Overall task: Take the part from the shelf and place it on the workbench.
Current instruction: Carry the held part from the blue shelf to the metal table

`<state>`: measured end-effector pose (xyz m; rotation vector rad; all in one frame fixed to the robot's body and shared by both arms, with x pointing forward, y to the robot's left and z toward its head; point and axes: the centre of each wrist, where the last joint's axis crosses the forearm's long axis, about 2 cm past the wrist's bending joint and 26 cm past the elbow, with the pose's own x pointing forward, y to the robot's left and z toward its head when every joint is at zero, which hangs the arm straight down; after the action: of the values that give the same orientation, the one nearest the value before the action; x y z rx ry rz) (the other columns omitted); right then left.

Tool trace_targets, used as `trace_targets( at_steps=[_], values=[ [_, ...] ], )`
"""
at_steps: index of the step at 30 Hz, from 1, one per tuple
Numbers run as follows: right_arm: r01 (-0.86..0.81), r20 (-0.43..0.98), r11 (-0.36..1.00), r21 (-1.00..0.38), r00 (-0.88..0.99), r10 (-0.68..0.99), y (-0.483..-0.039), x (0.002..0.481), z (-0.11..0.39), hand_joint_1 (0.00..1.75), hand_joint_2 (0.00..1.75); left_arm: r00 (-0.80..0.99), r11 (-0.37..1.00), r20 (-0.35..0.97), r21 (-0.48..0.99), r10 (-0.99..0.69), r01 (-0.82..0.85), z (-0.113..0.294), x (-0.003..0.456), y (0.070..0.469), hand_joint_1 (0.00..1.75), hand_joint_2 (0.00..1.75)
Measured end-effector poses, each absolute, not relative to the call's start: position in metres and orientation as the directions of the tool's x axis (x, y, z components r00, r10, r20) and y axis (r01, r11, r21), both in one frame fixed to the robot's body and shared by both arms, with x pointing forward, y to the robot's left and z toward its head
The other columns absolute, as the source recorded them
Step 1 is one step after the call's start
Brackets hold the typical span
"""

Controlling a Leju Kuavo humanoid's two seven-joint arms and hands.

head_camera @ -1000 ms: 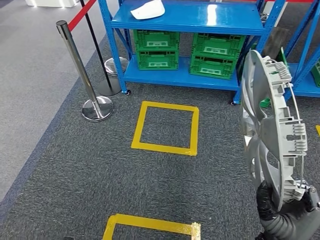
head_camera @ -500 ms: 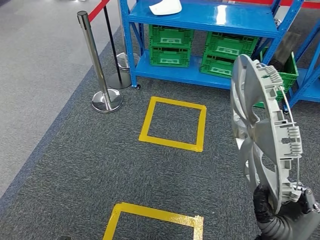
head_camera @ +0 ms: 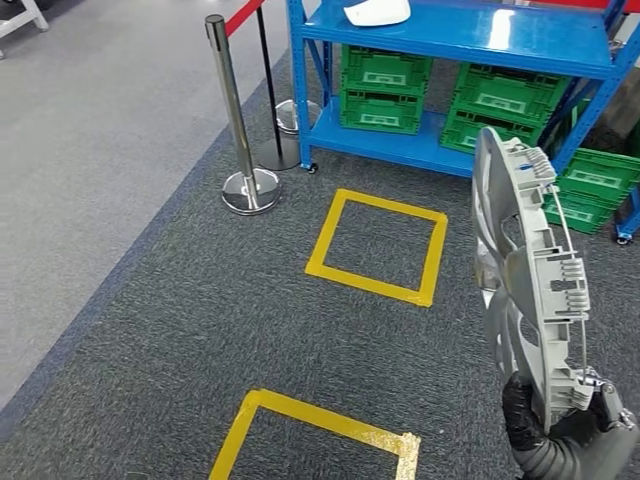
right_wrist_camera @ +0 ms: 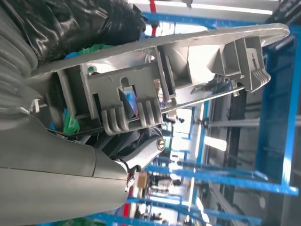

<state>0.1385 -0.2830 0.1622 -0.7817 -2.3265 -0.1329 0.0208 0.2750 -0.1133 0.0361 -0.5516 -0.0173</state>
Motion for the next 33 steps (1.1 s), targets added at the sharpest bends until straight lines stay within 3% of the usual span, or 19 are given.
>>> trace_targets(
  at_steps=[11,33],
  values=[
    [0.533,0.633,0.833,-0.150,-0.595,0.495,-0.272,0.143,0.152,1.75,1.75,0.848,0.998,0.530,0.055,-0.024,-0.006,-0.113,0.024,0.279,0.00,0.00],
    [0.343,0.639,0.854,-0.391,-0.566,0.520,-0.251,0.164,0.101,1.75,1.75,0.838,0.998,0.546,0.060,-0.007,-0.031,-0.113,0.030,0.280,0.00,0.00]
  ],
)
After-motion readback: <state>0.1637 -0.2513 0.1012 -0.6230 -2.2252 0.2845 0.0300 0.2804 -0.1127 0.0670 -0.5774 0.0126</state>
